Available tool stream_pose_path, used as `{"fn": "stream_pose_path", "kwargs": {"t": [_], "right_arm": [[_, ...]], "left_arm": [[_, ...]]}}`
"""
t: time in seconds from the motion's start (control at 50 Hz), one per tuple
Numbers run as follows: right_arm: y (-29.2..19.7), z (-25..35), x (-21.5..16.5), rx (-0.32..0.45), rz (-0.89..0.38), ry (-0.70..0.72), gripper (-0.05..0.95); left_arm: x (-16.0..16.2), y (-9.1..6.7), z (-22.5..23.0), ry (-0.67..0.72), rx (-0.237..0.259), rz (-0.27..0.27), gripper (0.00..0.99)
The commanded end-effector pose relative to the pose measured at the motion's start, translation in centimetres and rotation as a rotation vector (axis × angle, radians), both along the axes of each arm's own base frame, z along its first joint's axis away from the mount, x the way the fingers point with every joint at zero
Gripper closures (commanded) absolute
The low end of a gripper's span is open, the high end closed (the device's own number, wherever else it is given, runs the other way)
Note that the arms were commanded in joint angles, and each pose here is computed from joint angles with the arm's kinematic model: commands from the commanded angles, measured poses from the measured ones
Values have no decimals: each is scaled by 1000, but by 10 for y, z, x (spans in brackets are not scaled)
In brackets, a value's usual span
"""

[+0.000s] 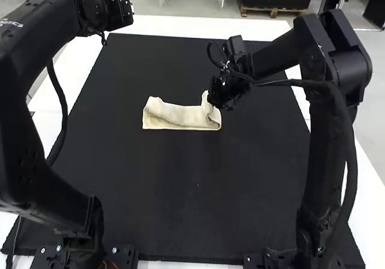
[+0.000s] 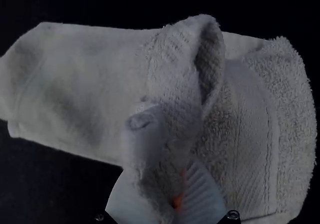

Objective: Fold the towel.

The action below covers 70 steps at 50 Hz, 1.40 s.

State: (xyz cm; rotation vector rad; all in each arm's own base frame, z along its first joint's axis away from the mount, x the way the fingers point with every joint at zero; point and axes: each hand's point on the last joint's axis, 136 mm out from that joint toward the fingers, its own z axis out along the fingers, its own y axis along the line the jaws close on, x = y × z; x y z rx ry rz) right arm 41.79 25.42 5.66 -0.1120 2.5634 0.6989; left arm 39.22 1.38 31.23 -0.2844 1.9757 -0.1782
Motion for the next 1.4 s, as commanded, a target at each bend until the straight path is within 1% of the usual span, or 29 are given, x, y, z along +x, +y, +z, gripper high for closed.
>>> {"fn": "stream_pose_path", "kwargs": {"t": [0.0,0.18,0.48,0.68,0.9,1.06,1.18,1.38], "right_arm": [[18,12,3,30,28,-22,925],[36,10,-2,33,64,-22,925],[76,11,-9,39,136,-35,925],[81,8,-8,37,144,-34,925],[82,1,-6,30,141,-28,925],[86,1,1,32,141,-36,925],[93,0,4,34,146,-42,925],[106,3,4,42,166,-55,925]], "left_arm": [[-8,1,19,-53,-20,2,26],[-16,7,26,-71,-21,21,26],[-28,14,33,-99,-48,46,26],[-29,14,33,-101,-63,41,26],[-32,12,37,-112,-68,33,26],[-35,14,38,-113,-68,41,26],[-38,14,40,-118,-83,40,26],[-39,14,41,-119,-92,43,26]]}}
